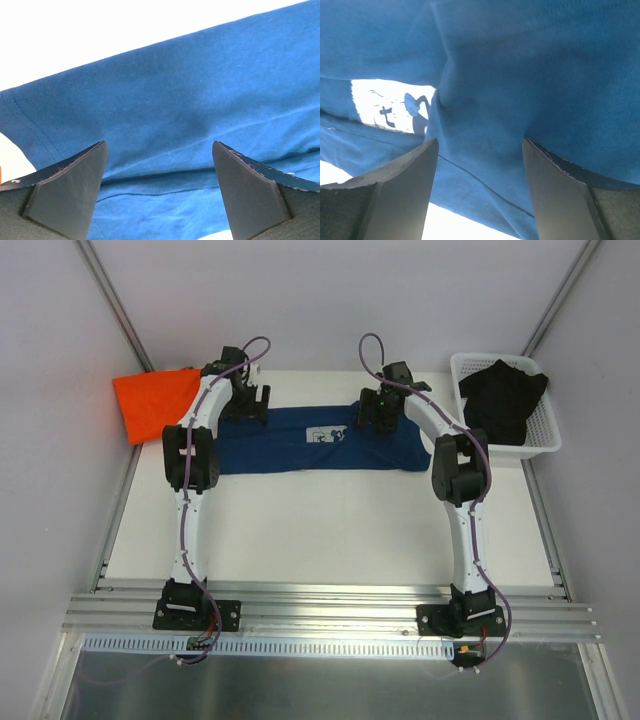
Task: Fold and stack the t-shirts
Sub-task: Rotate the tshirt 90 degrees
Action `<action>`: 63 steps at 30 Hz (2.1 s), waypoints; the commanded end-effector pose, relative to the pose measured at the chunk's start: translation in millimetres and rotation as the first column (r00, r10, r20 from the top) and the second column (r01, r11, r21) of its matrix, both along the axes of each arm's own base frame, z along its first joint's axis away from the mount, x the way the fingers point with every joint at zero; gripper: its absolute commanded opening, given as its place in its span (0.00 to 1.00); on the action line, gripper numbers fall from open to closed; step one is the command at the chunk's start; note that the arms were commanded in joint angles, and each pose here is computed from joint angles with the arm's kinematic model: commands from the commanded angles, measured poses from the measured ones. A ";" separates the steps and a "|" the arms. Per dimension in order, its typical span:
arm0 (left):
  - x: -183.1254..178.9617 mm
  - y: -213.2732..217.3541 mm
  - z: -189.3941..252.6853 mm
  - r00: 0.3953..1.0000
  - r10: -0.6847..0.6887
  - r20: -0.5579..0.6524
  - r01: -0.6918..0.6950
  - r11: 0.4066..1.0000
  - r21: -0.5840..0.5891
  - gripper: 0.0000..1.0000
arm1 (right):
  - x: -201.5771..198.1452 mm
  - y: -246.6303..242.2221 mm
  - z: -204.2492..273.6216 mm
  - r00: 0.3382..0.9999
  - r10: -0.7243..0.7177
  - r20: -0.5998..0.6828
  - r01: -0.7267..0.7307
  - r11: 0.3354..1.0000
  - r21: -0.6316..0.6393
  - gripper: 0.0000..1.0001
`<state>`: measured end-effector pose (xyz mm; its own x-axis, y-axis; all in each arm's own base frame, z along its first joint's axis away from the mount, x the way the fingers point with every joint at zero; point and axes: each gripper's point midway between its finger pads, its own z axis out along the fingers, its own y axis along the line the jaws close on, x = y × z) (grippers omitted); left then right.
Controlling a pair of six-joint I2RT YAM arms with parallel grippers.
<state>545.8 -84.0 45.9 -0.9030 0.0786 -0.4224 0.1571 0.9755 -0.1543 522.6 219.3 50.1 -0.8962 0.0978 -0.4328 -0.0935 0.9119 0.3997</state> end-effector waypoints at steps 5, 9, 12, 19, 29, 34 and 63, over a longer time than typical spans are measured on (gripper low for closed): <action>-5.1 2.0 -3.4 1.000 -0.011 -0.016 0.011 1.000 0.022 0.88 | -12.8 -3.3 3.0 0.998 -0.044 -0.050 0.045 0.999 0.019 0.72; -9.7 2.7 -9.0 0.999 -0.009 -0.036 0.010 1.000 0.016 0.89 | -14.0 -6.0 -8.6 0.994 -0.068 -0.082 0.070 0.997 0.016 0.72; -26.6 4.4 -16.7 0.995 0.001 -0.102 -0.004 0.999 -0.032 0.89 | -10.3 -11.9 -17.5 0.990 -0.093 -0.101 0.095 0.995 0.013 0.72; -86.0 10.7 -22.6 0.963 0.002 -0.268 -0.023 0.997 -0.075 0.86 | 20.6 -27.1 -20.6 0.987 -0.140 -0.078 0.143 0.989 0.047 0.73; -174.1 -18.4 12.1 0.936 -0.067 -0.346 0.031 0.994 -0.106 0.85 | 59.6 -7.5 8.5 0.990 -0.141 0.000 0.138 0.970 0.200 0.73; -239.3 -54.1 6.4 0.889 -0.148 -0.434 0.116 0.988 -0.098 0.86 | 72.3 8.1 17.0 0.991 -0.131 0.038 0.117 0.961 0.252 0.73; -168.6 -65.2 59.9 0.962 -0.217 -0.168 0.224 0.974 0.028 0.87 | 19.4 0.0 134.6 0.987 -0.082 0.139 0.037 0.953 0.300 0.74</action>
